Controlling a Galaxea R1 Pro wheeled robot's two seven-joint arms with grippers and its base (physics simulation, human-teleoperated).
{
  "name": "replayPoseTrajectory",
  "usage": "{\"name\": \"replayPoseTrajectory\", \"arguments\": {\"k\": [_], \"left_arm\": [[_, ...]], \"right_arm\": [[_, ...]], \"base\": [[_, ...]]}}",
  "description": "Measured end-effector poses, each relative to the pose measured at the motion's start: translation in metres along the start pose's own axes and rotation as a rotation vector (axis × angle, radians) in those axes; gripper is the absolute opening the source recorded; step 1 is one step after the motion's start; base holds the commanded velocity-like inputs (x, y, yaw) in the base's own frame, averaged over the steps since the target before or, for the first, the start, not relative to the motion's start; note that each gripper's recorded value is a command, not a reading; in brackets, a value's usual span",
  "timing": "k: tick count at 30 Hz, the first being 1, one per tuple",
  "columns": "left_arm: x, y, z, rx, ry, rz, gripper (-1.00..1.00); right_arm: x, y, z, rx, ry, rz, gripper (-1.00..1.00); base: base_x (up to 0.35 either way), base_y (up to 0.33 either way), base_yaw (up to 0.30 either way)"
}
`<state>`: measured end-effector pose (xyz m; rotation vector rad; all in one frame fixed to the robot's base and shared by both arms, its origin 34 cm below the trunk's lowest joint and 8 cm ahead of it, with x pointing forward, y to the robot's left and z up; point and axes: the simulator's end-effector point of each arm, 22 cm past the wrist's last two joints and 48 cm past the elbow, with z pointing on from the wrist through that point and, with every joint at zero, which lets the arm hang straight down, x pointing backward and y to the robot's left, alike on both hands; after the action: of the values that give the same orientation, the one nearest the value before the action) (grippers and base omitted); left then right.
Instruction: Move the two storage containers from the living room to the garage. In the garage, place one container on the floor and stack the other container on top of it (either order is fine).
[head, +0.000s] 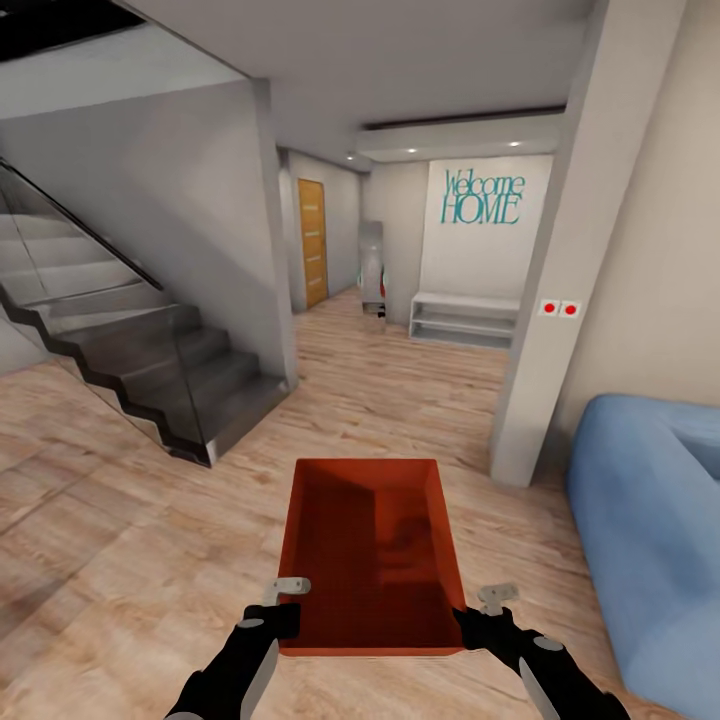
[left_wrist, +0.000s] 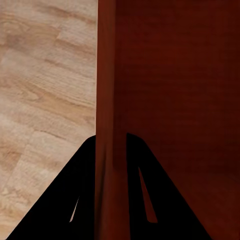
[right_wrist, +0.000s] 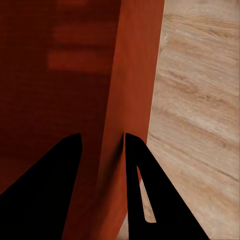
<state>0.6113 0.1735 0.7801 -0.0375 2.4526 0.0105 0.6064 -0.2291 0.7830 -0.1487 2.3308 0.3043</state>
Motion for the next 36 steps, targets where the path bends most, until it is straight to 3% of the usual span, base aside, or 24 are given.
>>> {"name": "replayPoseTrajectory", "arguments": {"k": [36], "left_arm": [[0.0007,0.0004,0.0001,-0.001,0.002,-0.001,-1.0]], "right_arm": [[0.0008,0.0004,0.0002,0.0,0.002,0.001,-1.0]], "base": [[0.33,0.0,0.0]]}}
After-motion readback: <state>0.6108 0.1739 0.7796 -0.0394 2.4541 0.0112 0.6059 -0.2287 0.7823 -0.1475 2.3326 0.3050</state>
